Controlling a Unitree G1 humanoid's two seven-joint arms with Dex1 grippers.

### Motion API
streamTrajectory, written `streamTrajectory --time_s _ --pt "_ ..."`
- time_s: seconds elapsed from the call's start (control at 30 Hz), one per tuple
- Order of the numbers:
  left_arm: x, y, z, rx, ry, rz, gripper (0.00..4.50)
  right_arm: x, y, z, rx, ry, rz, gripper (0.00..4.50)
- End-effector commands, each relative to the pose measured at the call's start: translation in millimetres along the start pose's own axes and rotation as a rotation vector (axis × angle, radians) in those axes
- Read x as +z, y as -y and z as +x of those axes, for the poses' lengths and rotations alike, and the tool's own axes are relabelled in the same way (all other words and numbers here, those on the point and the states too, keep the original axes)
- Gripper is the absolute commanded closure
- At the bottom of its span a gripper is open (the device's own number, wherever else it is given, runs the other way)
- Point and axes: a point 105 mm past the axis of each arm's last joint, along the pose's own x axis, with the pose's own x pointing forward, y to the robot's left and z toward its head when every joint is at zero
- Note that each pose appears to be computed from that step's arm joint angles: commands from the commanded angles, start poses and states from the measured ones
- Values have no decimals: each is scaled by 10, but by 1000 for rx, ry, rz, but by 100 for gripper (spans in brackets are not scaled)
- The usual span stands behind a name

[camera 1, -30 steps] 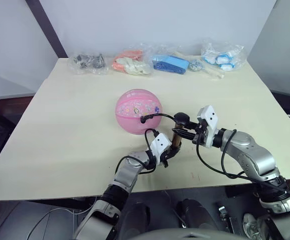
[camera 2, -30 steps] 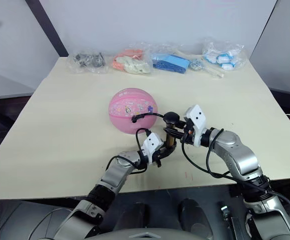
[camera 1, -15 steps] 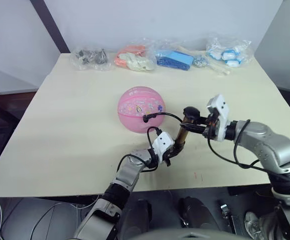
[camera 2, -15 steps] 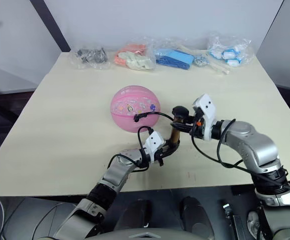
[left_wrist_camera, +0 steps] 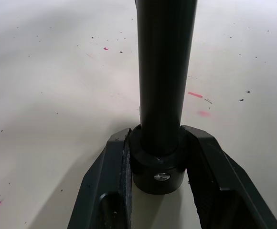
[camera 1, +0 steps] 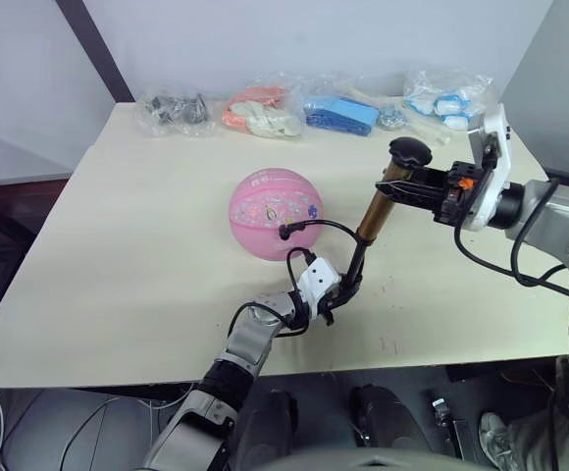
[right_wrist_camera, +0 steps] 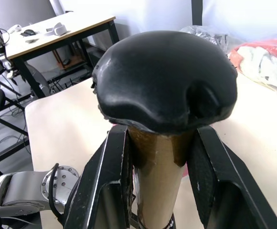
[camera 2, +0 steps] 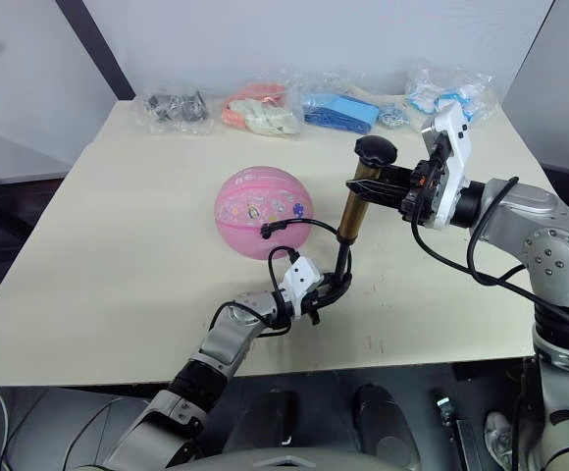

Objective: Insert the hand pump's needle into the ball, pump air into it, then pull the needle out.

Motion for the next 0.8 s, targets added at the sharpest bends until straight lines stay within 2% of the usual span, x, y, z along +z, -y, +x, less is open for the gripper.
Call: streamTrajectory --time_s 0.03,0.1,0.17,0.3,0.5,0.6,0.67,0.8 --pt "-439 9 -151 20 -151 -68 340 -329 83 15 -58 -70 -6 349" --pt "-433 3 -152 21 -150 -68 340 -589 74 73 -53 -109 36 349" --pt "-430 2 -155 22 -150 -67 340 -684 66 98 -50 -113 51 349" --pt "-430 -16 -184 29 -153 -64 340 -1437 38 240 -65 -235 152 349" --pt "-426 -55 -212 45 -156 -65 340 -2104 -154 300 -15 -376 201 349" --pt "-427 -66 -218 50 -158 -65 340 -2194 -187 319 0 -395 194 349" --pt "-430 -78 -223 57 -158 -66 340 -2084 -166 343 5 -363 176 349" --pt "-453 -82 -217 61 -162 -68 340 -1567 13 311 -30 -231 121 349"
